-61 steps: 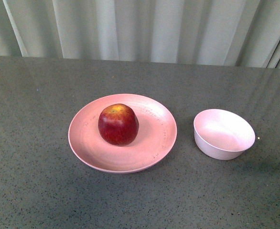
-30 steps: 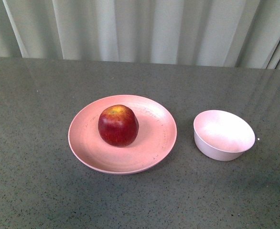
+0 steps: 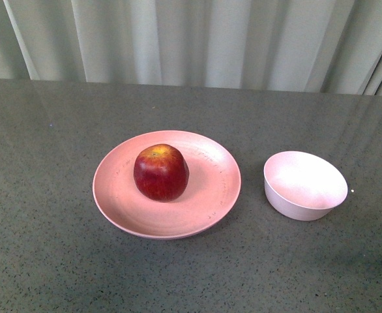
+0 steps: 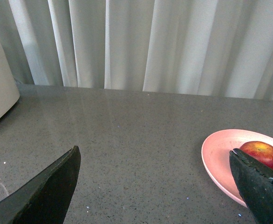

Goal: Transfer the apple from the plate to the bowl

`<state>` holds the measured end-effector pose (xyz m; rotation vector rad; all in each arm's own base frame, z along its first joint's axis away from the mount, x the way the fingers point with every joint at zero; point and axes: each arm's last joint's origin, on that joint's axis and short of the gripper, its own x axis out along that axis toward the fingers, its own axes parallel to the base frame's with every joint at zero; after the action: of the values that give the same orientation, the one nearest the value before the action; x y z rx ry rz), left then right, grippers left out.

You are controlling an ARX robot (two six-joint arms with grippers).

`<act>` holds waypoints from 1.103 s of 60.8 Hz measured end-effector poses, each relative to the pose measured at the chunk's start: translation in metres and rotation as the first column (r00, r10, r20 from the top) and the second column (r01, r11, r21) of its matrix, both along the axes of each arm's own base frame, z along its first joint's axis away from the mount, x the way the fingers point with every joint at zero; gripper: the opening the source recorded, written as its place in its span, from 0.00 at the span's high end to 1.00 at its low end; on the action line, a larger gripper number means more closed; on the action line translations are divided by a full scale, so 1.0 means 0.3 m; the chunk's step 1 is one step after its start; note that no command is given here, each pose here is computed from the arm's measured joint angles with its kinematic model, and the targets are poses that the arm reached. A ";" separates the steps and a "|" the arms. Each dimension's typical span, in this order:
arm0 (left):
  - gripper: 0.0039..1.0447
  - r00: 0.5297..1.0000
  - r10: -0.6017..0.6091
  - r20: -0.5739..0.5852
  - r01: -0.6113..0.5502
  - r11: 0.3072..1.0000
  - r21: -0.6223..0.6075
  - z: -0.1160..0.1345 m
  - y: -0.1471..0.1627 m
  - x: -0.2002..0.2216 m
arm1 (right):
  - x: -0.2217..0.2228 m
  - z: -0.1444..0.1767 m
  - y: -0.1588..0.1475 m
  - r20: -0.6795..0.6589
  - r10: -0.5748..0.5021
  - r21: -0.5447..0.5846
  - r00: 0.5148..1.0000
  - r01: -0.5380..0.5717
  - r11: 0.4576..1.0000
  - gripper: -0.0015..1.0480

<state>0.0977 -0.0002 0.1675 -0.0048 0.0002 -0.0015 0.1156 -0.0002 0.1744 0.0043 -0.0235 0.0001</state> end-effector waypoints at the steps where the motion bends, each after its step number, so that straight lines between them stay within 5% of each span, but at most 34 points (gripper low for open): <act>1: 0.08 1.000 0.000 0.000 0.000 1.000 0.000 0.000 0.000 0.000 | -0.002 0.000 0.000 0.000 0.000 0.000 1.000 0.000 1.000 0.98; 50: 0.08 1.000 0.000 0.000 0.000 1.000 0.000 0.000 0.000 0.000 | -0.063 -0.011 0.000 -0.005 -0.002 -0.001 1.000 0.002 1.000 0.98; 67: 0.08 1.000 0.000 0.000 0.000 1.000 0.000 0.000 0.000 0.000 | -0.063 -0.011 0.000 -0.005 -0.002 -0.002 1.000 0.002 1.000 0.52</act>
<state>0.0977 -0.0002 0.1675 -0.0048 0.0002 -0.0015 0.0966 -0.0002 0.1710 0.0025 -0.0181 -0.0019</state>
